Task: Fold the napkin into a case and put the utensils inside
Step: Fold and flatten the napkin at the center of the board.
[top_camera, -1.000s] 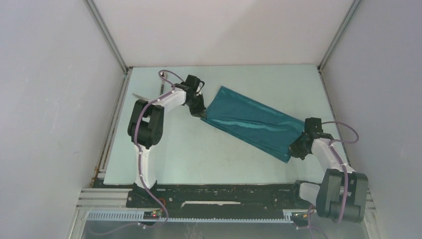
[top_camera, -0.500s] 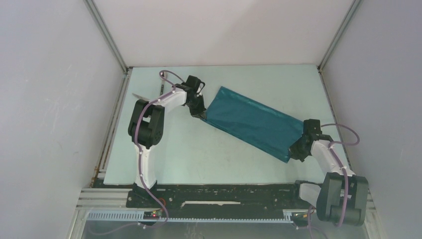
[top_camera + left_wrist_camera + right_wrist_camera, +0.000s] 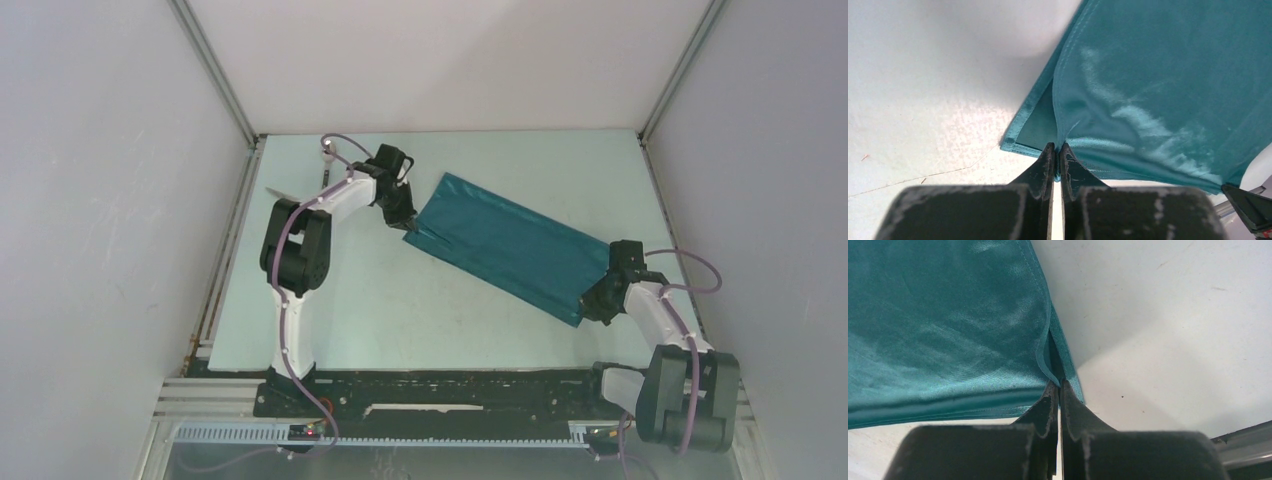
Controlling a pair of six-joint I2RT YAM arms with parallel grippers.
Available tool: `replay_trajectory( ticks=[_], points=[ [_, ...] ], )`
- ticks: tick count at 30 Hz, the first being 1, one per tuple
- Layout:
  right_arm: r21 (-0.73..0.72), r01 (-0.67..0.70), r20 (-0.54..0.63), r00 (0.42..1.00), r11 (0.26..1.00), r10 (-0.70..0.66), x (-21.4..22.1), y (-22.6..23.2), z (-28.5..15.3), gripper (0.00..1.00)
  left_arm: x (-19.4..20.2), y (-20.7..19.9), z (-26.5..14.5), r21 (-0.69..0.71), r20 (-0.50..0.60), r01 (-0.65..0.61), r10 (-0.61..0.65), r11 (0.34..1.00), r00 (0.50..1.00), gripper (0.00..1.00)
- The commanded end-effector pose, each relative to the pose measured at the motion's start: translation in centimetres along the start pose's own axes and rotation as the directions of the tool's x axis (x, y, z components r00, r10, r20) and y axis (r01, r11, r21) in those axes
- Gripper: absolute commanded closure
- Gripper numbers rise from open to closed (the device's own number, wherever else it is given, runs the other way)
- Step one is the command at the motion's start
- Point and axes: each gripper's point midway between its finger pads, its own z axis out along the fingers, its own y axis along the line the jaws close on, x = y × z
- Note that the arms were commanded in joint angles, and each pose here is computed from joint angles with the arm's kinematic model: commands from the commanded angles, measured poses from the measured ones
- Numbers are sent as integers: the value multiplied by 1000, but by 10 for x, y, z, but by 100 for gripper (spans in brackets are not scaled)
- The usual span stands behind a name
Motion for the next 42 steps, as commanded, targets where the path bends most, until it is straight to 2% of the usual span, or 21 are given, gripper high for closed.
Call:
replay_trajectory(
  ticks=[1,15,42],
  points=[
    [13,-22,7,1000,1000,22,0,-4,5,100,-18,-3,-3,-8,45,-27,27,1000,999,94],
    [3,-19,-38,999,1000,19,7,-2,6,100,-6,11,9,-40,-7,-23,23,999,1000,94],
    [10,-25,-14,1000,1000,26,9,-4,0,95,-2,17,4,-66,-11,-34,34,997,999,87]
  ],
)
